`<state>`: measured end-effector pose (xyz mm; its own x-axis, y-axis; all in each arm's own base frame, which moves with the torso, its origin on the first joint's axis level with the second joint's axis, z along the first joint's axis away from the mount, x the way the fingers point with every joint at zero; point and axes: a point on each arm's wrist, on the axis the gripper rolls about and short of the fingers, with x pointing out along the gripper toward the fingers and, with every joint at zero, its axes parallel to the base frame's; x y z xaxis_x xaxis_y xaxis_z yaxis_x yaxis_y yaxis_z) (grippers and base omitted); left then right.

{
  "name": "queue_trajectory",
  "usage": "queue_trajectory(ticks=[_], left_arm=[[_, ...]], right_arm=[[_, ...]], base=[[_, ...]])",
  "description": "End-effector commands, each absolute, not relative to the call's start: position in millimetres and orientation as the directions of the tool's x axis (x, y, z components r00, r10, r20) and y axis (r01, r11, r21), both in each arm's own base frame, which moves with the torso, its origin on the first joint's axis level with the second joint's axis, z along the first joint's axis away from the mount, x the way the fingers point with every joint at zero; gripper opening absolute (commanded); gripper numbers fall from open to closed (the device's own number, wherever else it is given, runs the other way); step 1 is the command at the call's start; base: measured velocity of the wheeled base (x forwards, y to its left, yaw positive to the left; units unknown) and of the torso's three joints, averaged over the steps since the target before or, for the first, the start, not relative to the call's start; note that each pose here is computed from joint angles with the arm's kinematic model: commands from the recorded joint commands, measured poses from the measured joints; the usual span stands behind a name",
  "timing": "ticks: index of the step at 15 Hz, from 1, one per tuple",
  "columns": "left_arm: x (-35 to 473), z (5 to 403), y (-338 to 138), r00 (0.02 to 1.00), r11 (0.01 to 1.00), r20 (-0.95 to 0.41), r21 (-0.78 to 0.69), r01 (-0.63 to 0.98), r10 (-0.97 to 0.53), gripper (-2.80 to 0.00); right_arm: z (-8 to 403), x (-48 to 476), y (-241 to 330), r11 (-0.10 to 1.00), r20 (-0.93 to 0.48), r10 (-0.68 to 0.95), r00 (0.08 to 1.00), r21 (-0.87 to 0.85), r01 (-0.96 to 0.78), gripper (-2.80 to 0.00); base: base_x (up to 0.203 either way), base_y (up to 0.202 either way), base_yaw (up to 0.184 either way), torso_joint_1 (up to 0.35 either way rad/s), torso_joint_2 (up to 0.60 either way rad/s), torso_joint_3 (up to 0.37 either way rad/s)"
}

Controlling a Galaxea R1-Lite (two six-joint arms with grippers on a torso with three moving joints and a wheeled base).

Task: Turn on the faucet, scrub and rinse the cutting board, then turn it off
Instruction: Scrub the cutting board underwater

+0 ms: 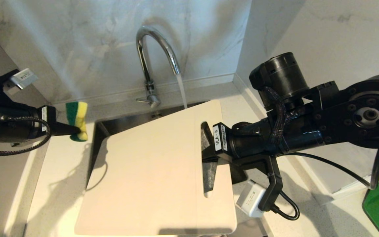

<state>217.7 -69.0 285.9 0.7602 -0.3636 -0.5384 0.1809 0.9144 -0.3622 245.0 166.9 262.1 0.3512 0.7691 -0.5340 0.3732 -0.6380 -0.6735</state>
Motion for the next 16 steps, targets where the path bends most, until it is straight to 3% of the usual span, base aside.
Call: queue_trajectory(ticks=[1,4,7,10,16], left_arm=[[184,292,-114,0.647,0.834,-0.536,-0.43,0.345,-0.543,-2.8],[163,276,-161,0.453,0.758,-0.608,-0.544,0.361,-0.652,-2.8],[161,237,-177,0.361,0.798,-0.713,-0.514,0.315,-0.601,-2.8],[155,210,-174,0.353,0.821,-0.743,-0.485,0.301,-0.569,-2.8],[152,172,-149,0.443,0.886,-0.768,-0.408,0.219,-0.463,-2.8]], right_arm=[[263,245,166,-0.635,-0.53,0.772,0.352,-0.68,0.367,-2.8],[268,246,167,-0.611,-0.487,0.787,0.378,-0.7,0.369,-2.8],[268,246,167,-0.608,-0.485,0.788,0.38,-0.711,0.353,-2.8],[265,249,162,-0.617,-0.493,0.779,0.387,-0.712,0.336,-2.8],[267,247,161,-0.614,-0.487,0.781,0.39,-0.711,0.342,-2.8]], base=[[0.0,0.0,0.0,0.0,0.0,0.0],[0.0,0.0,0.0,0.0,0.0,0.0],[0.0,0.0,0.0,0.0,0.0,0.0],[0.0,0.0,0.0,0.0,0.0,0.0],[0.0,0.0,0.0,0.0,0.0,0.0]])
